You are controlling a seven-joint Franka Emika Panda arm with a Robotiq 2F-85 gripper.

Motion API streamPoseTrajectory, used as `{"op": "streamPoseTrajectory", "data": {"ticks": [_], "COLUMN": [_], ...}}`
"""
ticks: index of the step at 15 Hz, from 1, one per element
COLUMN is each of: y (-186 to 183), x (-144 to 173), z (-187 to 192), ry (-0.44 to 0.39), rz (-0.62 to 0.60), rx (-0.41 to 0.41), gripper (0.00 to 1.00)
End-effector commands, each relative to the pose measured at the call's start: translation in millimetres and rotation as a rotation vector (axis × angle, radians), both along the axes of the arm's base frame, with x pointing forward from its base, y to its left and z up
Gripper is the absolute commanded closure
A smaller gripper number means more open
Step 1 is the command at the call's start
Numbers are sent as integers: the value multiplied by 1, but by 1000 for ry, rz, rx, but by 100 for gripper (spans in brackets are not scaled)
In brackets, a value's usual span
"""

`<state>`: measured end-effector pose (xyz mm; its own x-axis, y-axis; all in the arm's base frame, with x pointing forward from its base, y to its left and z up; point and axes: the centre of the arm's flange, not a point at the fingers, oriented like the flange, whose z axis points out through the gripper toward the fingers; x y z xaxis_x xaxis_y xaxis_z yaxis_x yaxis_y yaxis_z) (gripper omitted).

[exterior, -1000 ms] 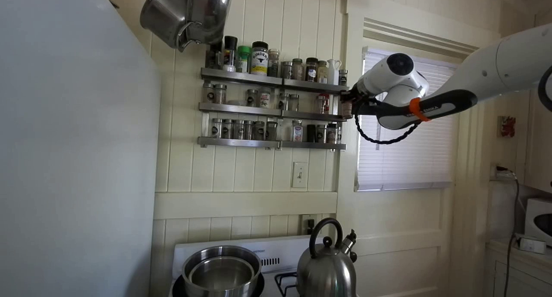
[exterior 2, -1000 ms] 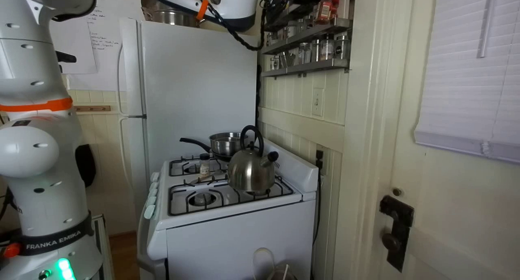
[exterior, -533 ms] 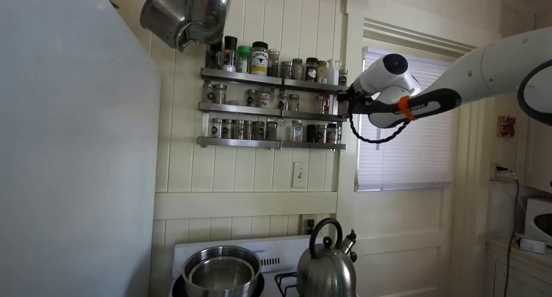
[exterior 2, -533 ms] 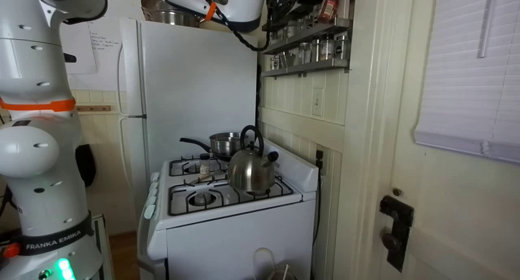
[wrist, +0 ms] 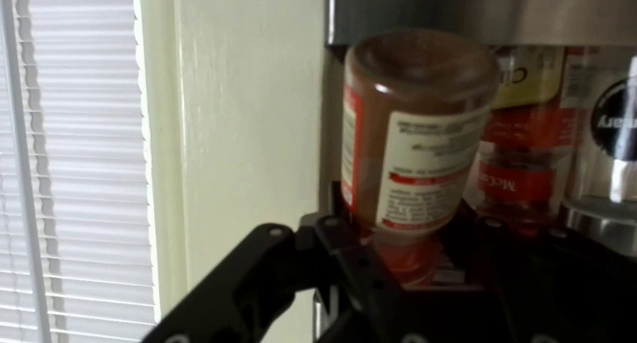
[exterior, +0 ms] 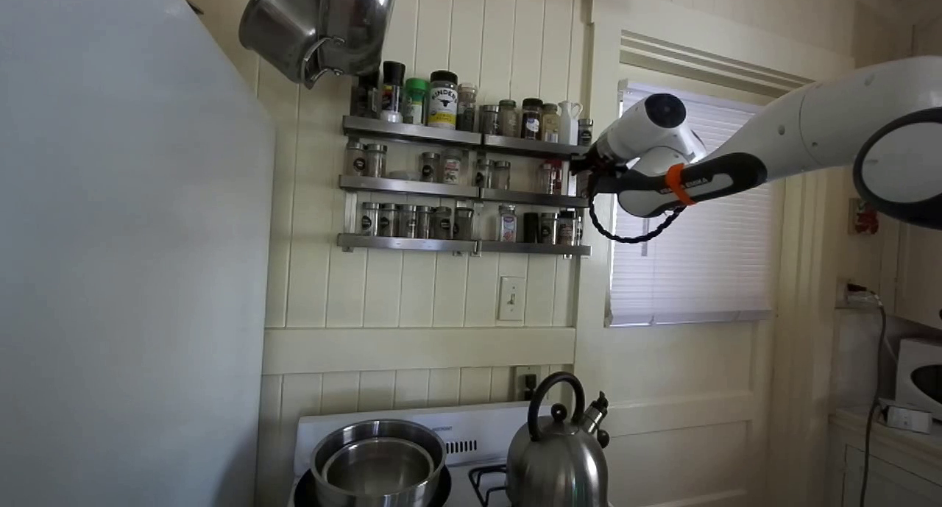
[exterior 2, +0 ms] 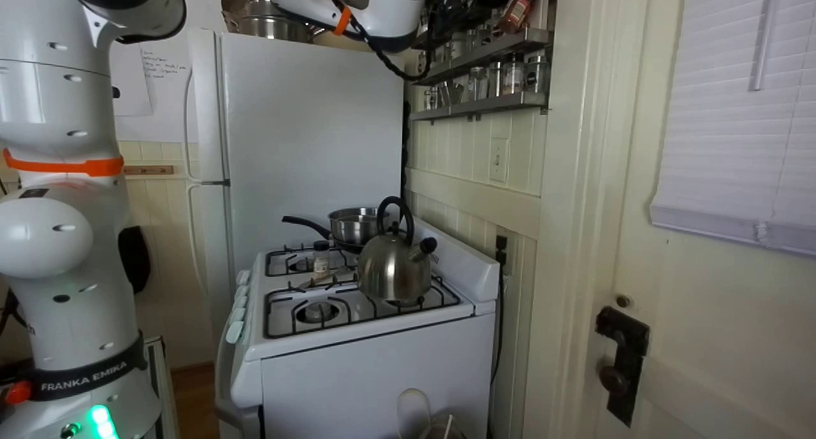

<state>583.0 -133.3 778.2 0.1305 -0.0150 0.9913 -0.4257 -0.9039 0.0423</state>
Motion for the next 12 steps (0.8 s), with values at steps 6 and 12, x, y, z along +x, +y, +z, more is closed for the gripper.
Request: {"op": "streamPoseTrajectory", "data": {"ticks": [6,12], "y": [-5,-9], "x": [25,40], "z": [13,18], "ry": [17,21], "rz": [-11,-31], "rx": [-35,-43], "gripper": [79,79]}}
